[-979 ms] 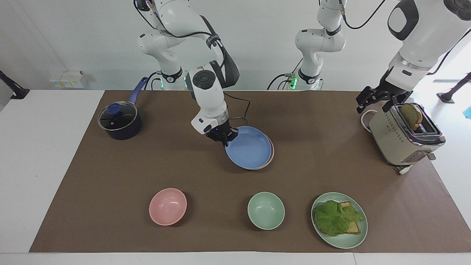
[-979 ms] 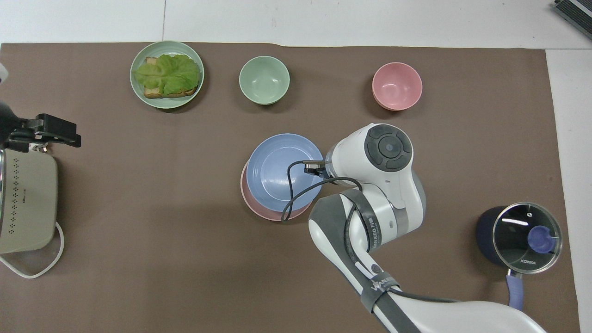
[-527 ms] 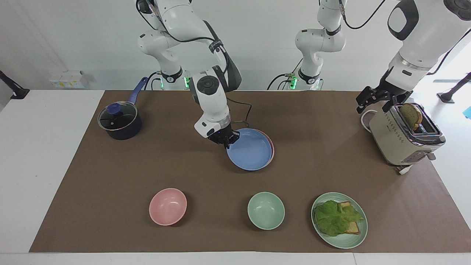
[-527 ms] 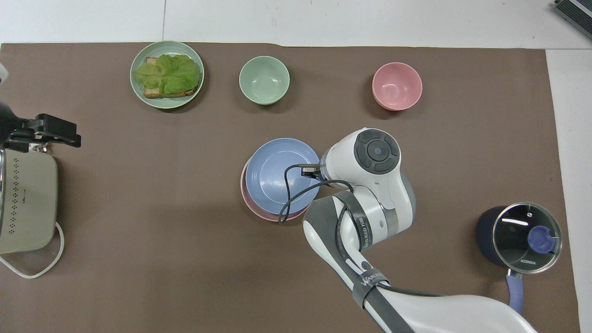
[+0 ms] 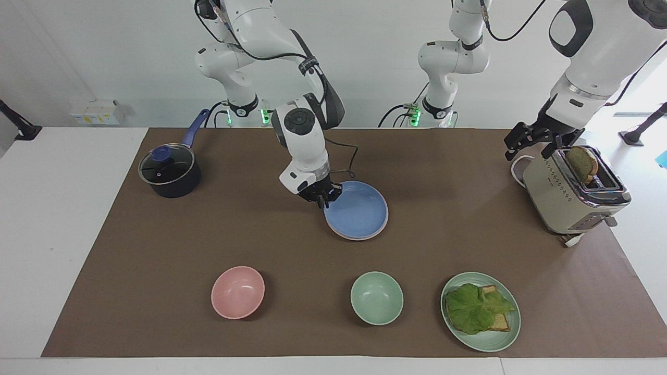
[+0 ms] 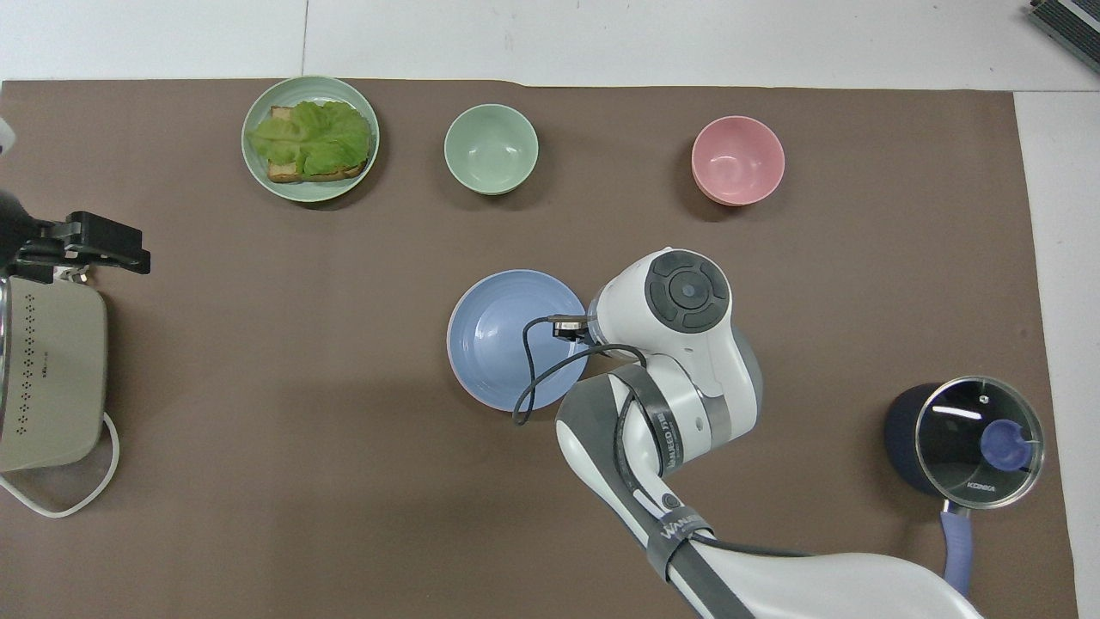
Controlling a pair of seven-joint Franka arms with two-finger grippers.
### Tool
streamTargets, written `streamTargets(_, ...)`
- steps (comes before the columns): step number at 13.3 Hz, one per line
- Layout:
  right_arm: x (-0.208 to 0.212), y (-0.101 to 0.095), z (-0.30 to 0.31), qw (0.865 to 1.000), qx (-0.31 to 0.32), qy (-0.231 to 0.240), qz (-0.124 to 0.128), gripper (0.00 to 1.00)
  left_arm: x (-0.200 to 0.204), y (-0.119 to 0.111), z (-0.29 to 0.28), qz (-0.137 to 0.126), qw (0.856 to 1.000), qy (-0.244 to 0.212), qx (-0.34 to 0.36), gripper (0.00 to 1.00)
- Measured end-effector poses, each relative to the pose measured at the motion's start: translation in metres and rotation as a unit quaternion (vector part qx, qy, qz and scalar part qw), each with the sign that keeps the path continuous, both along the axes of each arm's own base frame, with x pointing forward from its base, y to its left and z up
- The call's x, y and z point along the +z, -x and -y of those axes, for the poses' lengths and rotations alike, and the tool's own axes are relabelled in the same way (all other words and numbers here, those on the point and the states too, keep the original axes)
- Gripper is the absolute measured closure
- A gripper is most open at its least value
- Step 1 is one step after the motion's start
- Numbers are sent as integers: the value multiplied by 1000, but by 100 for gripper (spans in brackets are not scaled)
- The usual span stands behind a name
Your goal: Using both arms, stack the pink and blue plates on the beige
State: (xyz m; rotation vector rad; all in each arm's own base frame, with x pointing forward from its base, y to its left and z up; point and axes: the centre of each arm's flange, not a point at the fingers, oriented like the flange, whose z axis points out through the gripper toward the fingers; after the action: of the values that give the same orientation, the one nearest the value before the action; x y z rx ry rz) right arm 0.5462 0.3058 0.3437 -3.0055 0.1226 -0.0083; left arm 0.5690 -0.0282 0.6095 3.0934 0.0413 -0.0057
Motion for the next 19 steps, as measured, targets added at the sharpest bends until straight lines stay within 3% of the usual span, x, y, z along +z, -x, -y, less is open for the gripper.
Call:
streamTargets(2, 5, -6, 6, 1000, -2, 1, 9, 43, 0, 0, 0, 0, 1000, 0, 0, 0)
streamTargets(5, 33, -34, 40, 999, -14, 16, 46, 6, 0, 0, 0, 0, 1000, 0, 0, 0)
streamTargets(6, 46, -43, 57, 998, -25, 14, 56, 0, 0, 0, 0, 0, 1000, 0, 0, 0)
streamTargets(10, 102, -56, 138, 997, -28, 18, 65, 0, 0, 0, 0, 0, 1000, 0, 0, 0)
streamTargets(14, 143, -42, 193, 999, -17, 19, 37, 0, 0, 0, 0, 0, 1000, 0, 0, 0)
streamTargets(19, 159, -28, 269, 1000, -17, 23, -6, 0, 0, 0, 0, 0, 1000, 0, 0, 0)
